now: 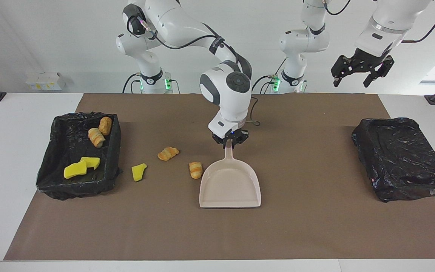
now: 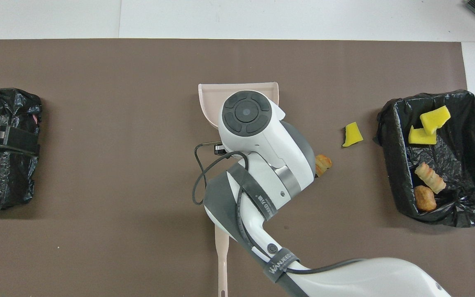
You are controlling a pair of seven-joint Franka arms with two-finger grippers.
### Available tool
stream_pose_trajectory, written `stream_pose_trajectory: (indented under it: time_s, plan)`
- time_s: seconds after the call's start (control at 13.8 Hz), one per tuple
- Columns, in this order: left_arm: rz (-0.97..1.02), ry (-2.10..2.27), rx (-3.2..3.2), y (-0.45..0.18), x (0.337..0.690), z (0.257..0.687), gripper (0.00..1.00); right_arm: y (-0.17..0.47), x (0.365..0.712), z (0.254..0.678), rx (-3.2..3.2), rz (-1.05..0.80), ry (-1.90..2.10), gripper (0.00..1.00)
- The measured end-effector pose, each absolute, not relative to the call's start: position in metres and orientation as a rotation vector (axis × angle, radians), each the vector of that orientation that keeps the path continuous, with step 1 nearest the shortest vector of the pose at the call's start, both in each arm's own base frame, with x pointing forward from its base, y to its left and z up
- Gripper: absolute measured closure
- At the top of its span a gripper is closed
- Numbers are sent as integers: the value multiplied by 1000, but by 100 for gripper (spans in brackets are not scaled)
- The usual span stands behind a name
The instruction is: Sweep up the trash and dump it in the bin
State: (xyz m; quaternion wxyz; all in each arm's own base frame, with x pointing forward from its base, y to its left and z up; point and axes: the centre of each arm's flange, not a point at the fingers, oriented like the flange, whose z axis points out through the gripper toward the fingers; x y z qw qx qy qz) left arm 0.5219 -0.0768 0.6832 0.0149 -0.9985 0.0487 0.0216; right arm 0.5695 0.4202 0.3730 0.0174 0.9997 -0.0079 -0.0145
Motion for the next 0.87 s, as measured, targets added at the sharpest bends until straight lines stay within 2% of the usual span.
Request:
stream_pose_trajectory:
  time_s: [0.07, 0.22, 0.29, 0.44, 0.51, 0.87]
  plan:
    - [68, 151, -3107, -77, 522, 683, 0, 428, 569, 363, 3104, -43, -46, 67]
    - [68, 151, -3107, -77, 522, 683, 0, 430, 572, 362, 3105, -29, -66, 45]
    - [68, 151, -3107, -77, 522, 683, 0, 426, 578, 370, 3111, -7, -82, 35]
    - [68, 151, -3107, -77, 522, 683, 0, 414, 587, 393, 3121, 28, -108, 8]
    - [68, 151, -3107, -77, 522, 683, 0, 406, 589, 407, 3120, 34, -95, 0]
    - [84, 150, -3106, -76, 520, 682, 0, 305, 613, 484, 3088, -4, 161, 0]
